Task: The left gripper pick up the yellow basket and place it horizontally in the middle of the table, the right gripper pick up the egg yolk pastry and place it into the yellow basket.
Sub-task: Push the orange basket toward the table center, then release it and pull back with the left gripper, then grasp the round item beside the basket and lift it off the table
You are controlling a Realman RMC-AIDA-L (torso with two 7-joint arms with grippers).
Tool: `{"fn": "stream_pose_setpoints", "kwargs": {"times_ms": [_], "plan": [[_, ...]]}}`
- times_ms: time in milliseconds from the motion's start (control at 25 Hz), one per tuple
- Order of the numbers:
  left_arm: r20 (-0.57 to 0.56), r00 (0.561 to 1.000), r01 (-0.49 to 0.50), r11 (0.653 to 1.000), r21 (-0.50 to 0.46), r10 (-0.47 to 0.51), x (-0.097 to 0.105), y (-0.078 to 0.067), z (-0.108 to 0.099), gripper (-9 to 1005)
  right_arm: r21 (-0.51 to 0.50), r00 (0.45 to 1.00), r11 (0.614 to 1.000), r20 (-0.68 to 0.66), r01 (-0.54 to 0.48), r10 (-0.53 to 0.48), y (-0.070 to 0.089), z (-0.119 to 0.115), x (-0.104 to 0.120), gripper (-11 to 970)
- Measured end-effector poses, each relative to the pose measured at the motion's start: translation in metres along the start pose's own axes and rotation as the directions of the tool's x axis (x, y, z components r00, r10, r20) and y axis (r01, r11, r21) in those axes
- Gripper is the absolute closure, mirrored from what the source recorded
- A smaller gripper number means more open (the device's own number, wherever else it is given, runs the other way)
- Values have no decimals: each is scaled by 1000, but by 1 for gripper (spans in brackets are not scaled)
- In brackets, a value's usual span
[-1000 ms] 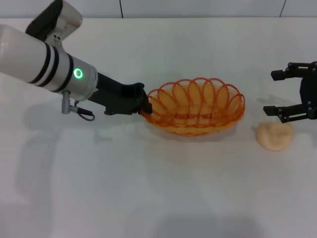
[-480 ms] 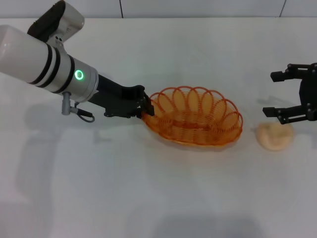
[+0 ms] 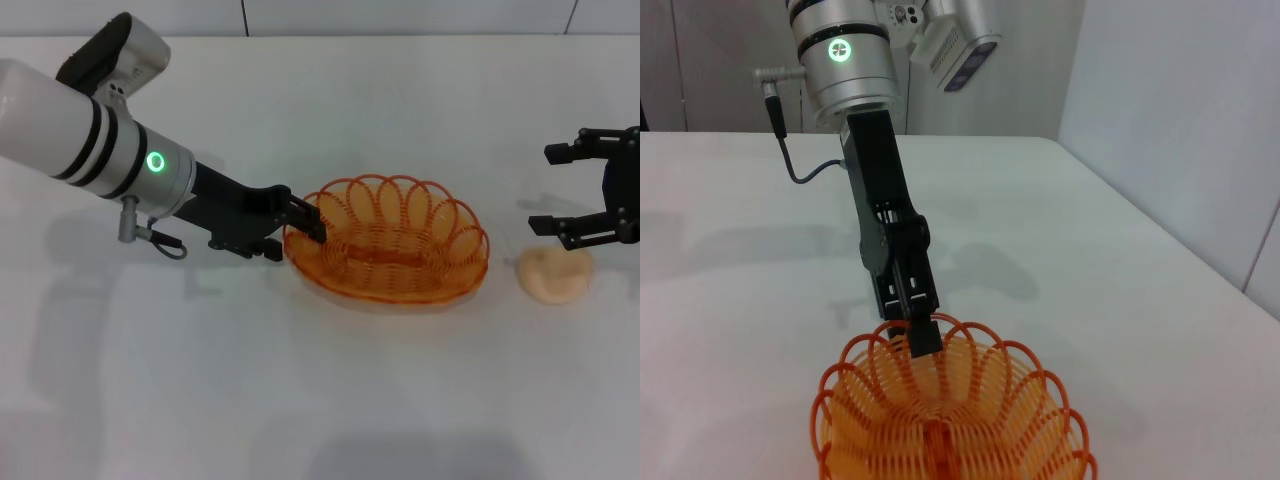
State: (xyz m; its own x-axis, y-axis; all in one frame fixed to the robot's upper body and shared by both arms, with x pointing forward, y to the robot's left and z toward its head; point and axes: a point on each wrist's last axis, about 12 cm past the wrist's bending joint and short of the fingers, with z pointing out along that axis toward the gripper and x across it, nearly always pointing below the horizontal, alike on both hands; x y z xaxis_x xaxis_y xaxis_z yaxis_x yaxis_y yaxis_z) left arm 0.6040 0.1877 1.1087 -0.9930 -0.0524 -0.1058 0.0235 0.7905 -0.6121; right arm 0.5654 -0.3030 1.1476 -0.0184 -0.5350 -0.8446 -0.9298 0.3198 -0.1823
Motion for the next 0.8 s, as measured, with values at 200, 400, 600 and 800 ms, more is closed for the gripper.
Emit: {"fn": "stream_pose_setpoints", "kwargs": {"times_ms": [200, 400, 600, 800], "plan": [[-3, 999, -37, 999, 8, 37, -1, -3, -6, 340, 2, 1000, 1000, 2, -9, 9, 1, -1, 1, 100], [77, 990, -115, 993, -5, 115, -5, 1, -29, 220, 20, 1000, 999, 11, -28, 28, 0, -5, 3, 99], [243, 943, -234, 972, -4, 228, -11, 16, -66, 195, 42, 997, 997, 29, -70, 69, 0, -12, 7, 100], [473, 797, -456, 888, 64, 376, -9, 35, -91, 193, 49, 994, 993, 32, -105, 103, 3, -16, 11, 100]]}}
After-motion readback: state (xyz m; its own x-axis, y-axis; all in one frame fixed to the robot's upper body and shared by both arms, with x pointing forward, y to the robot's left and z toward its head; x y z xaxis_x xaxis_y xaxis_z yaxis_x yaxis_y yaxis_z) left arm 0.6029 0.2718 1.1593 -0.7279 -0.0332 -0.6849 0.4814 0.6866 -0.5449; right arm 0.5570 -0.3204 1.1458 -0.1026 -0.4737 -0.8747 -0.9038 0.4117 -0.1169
